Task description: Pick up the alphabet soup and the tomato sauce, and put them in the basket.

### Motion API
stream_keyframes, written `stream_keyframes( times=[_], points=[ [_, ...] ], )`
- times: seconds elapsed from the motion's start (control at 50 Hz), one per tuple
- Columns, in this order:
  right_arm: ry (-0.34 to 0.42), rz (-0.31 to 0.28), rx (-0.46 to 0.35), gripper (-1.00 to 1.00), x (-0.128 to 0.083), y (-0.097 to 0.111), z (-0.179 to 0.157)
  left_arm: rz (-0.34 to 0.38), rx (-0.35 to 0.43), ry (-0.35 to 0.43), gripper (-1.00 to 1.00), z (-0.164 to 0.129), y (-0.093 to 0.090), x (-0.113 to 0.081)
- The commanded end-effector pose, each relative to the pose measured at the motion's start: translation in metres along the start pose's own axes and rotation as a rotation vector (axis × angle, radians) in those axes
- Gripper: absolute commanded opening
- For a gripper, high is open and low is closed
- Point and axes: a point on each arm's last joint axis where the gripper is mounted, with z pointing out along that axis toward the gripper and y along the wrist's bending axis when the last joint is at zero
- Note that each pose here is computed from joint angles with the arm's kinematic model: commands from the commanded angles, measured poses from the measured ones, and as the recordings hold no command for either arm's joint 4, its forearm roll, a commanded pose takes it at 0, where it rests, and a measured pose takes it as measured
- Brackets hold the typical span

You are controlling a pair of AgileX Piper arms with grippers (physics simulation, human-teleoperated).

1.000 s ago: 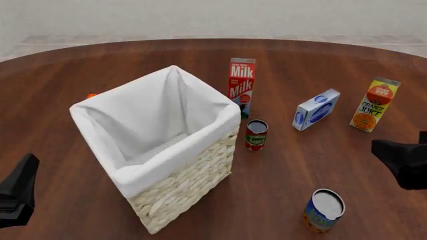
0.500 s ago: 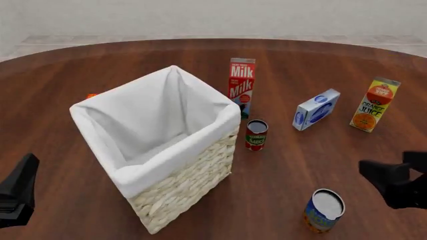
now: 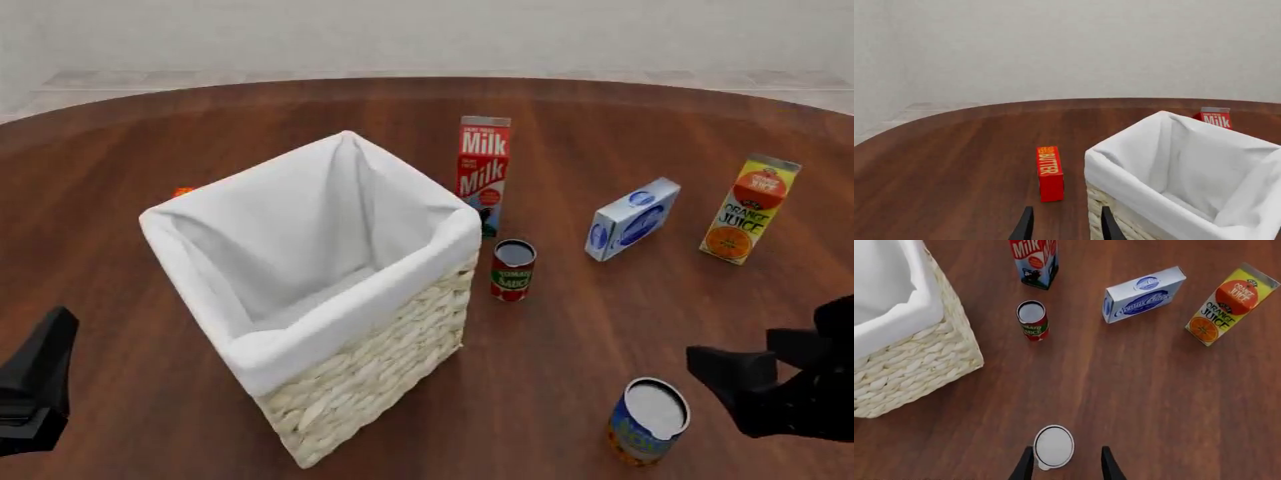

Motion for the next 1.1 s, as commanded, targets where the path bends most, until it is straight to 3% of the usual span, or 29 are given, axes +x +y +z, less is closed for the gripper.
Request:
stream_keyframes(
  times=[0.02, 0.48, 1.1],
  points=[
    [0.01, 0.005, -0.02, 1.0, 0.004, 0.002, 0.008, 0.0, 0.0, 0.0, 1.0, 0.0, 0.0, 0.0],
    [0.033, 0.007, -0.05, 1.0, 0.009, 0.007, 0.027, 0.0, 0.0, 0.0, 1.0, 0.0, 0.0, 0.0],
    [0.088, 0.041, -0.065, 1.0, 0.033, 0.009, 0.038, 0.0, 0.0, 0.0, 1.0, 0.0, 0.0, 0.0]
  ],
)
